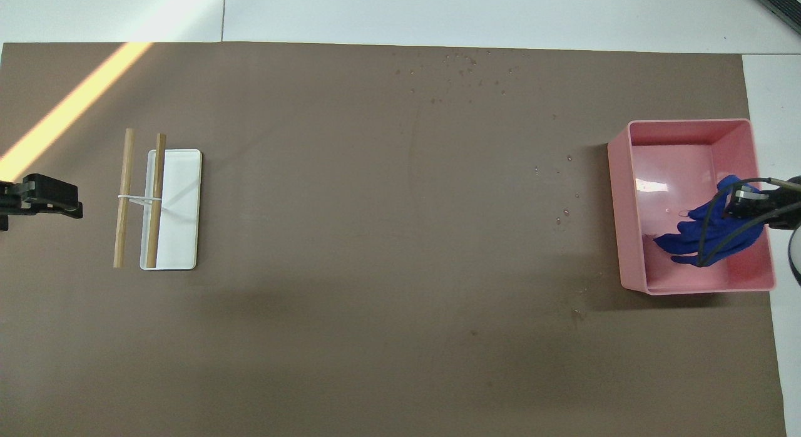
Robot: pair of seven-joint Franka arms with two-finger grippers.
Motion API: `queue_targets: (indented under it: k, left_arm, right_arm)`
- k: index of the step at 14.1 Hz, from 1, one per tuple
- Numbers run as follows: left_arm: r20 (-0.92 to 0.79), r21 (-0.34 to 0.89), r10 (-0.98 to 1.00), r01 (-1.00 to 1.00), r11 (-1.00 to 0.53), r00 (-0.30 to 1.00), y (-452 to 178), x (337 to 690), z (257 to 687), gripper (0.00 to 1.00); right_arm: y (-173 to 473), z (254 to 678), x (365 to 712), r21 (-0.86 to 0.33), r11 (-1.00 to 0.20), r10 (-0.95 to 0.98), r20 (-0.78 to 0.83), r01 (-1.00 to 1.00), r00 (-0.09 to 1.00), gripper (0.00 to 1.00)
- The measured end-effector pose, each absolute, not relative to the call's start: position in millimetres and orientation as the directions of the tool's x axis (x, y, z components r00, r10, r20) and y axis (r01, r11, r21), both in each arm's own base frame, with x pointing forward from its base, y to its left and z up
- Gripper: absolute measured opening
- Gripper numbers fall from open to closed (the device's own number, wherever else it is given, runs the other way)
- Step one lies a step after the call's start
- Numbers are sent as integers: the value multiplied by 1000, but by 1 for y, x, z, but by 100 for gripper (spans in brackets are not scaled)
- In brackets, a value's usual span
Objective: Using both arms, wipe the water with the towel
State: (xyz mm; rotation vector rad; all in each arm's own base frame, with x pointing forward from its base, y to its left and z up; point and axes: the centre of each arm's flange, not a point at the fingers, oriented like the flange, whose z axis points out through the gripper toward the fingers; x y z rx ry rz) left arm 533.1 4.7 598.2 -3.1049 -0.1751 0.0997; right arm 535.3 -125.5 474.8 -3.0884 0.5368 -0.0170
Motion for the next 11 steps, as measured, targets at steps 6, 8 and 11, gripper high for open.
queue_targets:
  k: [6, 8, 11]
  left_arm:
    - [-63, -34, 87, 85, -996, 994, -4, 533, 598, 100]
    - [-62, -34, 74, 72, -997, 995, -10, 533, 598, 100]
    - [-61, -33, 58, 56, -998, 996, -18, 533, 598, 100]
  right_arm:
    - [-136, 401, 531, 3, -934, -356, -85, -357, 931, 15]
    - [-133, 400, 531, 3, -936, -350, -85, -351, 933, 33]
    - [-123, 413, 533, 0, -943, -333, -64, -334, 941, 65]
